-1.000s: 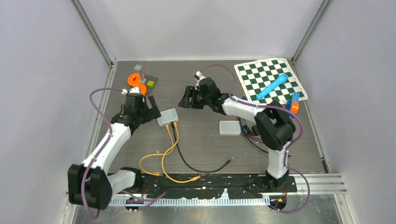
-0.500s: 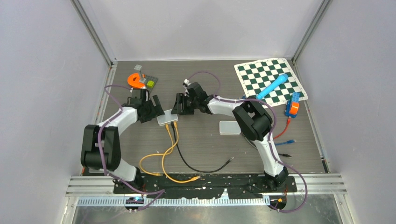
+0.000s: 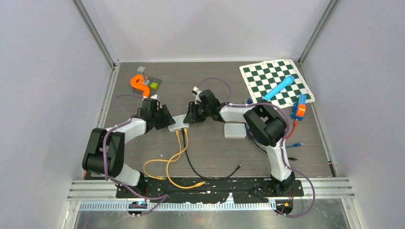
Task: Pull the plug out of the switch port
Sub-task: Move the switch port to the center of the board.
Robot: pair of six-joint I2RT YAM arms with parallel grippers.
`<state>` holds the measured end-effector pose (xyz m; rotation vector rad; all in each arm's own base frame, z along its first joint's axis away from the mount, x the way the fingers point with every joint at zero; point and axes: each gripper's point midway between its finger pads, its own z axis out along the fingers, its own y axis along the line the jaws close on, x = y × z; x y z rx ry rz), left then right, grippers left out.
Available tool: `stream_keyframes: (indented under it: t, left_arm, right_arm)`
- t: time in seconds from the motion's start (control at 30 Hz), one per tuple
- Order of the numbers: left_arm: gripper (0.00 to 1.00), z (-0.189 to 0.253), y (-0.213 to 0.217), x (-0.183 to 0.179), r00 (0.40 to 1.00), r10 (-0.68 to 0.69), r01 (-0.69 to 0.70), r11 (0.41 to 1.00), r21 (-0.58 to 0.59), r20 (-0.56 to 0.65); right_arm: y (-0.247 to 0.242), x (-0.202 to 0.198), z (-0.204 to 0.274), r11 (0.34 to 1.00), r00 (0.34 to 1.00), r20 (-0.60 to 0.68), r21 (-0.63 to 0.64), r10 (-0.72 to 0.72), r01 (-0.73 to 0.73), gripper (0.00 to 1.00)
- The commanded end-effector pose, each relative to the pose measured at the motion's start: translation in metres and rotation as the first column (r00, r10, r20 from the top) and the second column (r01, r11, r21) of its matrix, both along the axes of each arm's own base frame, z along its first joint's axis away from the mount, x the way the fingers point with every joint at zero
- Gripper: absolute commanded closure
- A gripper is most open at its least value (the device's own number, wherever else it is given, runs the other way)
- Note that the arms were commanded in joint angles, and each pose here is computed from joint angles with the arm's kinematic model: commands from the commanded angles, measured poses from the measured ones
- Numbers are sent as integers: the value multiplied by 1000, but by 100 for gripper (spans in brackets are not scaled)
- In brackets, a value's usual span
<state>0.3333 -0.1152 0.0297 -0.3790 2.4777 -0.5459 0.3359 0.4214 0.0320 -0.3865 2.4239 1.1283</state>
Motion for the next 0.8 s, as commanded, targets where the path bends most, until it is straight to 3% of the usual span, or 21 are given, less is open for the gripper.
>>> stream_keyframes:
  t: [0.0,0.2,0.37,0.63,0.77]
  left_arm:
    - [56,12,-60,-34,991,-131,132,983,-127,19]
    - [56,10,-85,-67,981,-194,194,974,-117,12]
    - [51,6,-66,-82,989,-151,151,988,-41,-6]
    - [36,35,-35,-76,989,-121,111,987,120,84]
    - [33,48,-28,-75,982,-137,116,981,154,132]
  right_arm:
    - [-8,-20,4,999,998,49,-28,42,-40,61]
    - [-26,-34,1,997,998,27,-39,60,-59,61]
    - [-36,-56,-7,998,998,-4,-2,68,-68,58]
    - [-63,-42,35,991,985,161,-127,56,-35,43]
    - [-85,-40,49,984,979,204,-177,6,31,41]
